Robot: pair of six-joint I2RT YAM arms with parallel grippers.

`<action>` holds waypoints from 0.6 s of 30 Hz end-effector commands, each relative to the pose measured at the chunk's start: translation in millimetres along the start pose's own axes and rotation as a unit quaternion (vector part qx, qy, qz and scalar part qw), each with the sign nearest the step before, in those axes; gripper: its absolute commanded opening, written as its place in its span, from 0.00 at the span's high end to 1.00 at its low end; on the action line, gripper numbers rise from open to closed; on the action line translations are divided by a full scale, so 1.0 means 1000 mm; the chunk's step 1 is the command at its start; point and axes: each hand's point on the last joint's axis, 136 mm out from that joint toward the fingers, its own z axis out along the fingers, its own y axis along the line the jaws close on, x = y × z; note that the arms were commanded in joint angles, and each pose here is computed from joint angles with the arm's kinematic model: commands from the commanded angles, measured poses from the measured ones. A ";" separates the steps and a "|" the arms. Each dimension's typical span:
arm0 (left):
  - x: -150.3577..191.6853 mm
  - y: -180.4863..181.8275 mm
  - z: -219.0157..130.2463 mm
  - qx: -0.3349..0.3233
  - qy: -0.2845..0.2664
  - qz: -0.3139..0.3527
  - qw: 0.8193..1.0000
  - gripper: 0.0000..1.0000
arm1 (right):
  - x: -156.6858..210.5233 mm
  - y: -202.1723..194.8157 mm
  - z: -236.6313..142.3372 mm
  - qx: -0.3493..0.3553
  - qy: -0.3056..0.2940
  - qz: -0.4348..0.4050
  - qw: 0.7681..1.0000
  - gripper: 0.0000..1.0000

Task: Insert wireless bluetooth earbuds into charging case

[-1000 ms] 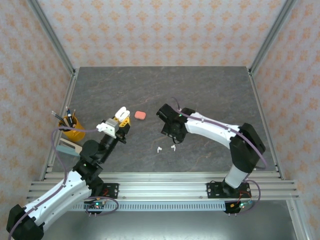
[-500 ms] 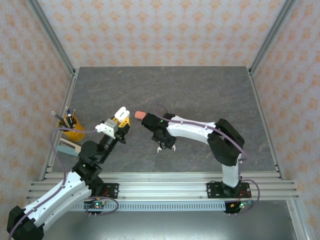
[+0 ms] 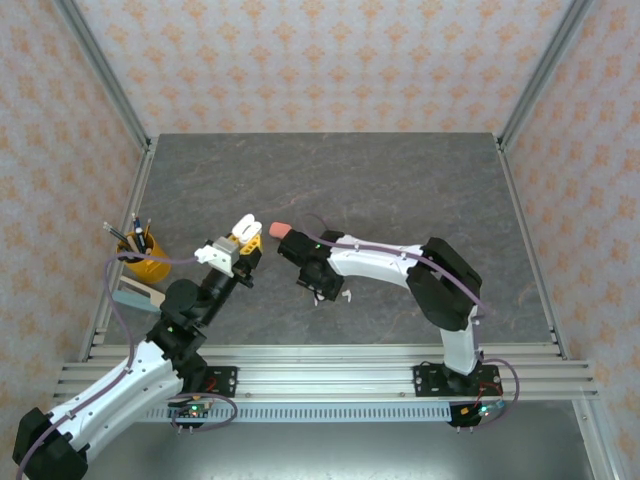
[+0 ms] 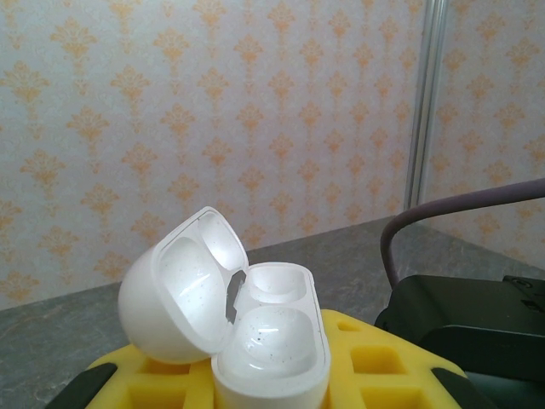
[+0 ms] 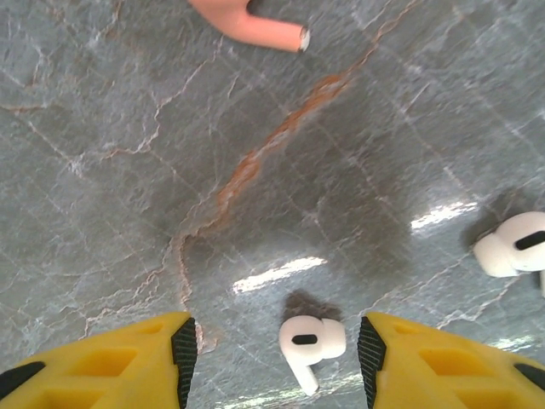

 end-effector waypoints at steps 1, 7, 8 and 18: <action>-0.019 0.001 0.001 0.002 -0.024 0.005 1.000 1.00 | 0.009 -0.005 0.011 0.013 0.009 -0.017 1.000 0.45; -0.019 0.000 0.001 0.004 -0.022 0.007 1.000 1.00 | 0.011 -0.012 0.018 0.023 0.011 -0.021 0.999 0.45; -0.019 0.000 0.001 0.004 -0.021 0.007 1.000 1.00 | 0.012 -0.014 0.020 0.025 0.011 -0.021 0.999 0.45; -0.018 0.001 0.001 0.003 -0.019 0.008 1.000 1.00 | 0.016 -0.017 0.027 0.028 0.019 -0.021 0.999 0.52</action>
